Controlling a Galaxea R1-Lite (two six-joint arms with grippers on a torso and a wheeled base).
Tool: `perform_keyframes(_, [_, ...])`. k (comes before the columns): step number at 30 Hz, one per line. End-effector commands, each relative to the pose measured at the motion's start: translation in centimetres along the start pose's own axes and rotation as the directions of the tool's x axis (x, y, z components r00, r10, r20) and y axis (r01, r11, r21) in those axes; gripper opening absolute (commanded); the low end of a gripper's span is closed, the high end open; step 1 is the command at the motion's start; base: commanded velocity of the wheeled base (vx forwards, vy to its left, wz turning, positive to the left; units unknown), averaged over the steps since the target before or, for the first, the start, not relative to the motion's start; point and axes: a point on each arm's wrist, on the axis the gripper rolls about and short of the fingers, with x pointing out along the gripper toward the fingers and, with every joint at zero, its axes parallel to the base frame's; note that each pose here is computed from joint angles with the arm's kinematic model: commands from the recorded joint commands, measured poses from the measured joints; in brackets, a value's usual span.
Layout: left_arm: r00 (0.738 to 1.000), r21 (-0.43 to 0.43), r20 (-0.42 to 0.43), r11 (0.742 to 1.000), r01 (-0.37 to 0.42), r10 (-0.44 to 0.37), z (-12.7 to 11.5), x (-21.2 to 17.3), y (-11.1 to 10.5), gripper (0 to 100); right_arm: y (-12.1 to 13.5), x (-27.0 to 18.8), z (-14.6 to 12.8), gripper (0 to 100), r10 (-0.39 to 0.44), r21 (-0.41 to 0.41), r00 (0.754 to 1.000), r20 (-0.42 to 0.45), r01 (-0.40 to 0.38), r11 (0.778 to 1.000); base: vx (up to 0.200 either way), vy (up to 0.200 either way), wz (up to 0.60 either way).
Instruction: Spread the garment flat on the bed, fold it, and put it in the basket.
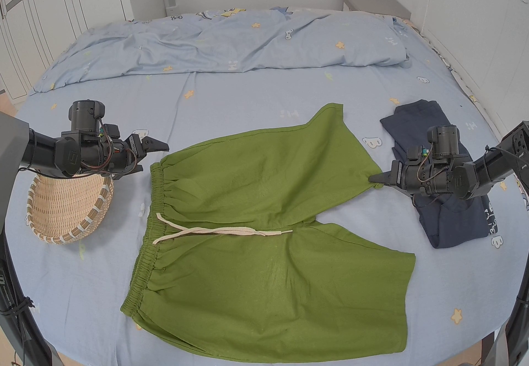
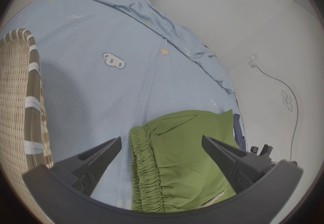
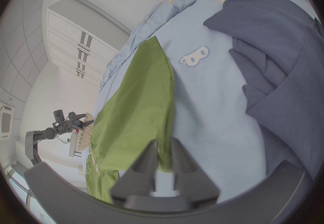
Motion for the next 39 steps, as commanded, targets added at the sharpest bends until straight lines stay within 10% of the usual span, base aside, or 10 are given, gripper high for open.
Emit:
perform_keyframes(1, [1.0,0.002,0.001,1.0,0.001,-0.001,0.0,-0.1,-0.1,100,-0.4,0.1,-0.3,0,-0.01,0.007,1.0,-0.003,0.01,1.0,0.0,0.0,0.0])
perform_keyframes(24, [1.0,-0.004,-0.004,1.0,0.0,0.0,-0.1,-0.1,0.0,100,-0.4,-4.8,-3.9,0,-0.056,0.034,0.998,0.015,0.056,0.998,0.0,0.0,0.0])
perform_keyframes(25, [1.0,-0.004,-0.004,1.0,0.0,0.0,-0.1,-0.1,0.0,100,-0.4,-4.7,-4.0,100,-0.056,0.035,0.998,0.013,0.055,0.998,0.0,0.0,0.0])
perform_keyframes(39, [0.999,0.0,-0.034,1.0,0.022,-0.022,-1.1,-0.6,-1.3,100,1.2,-9.3,-6.7,100,-0.078,0.066,0.997,-0.001,0.078,0.995,0.0,0.0,0.0])
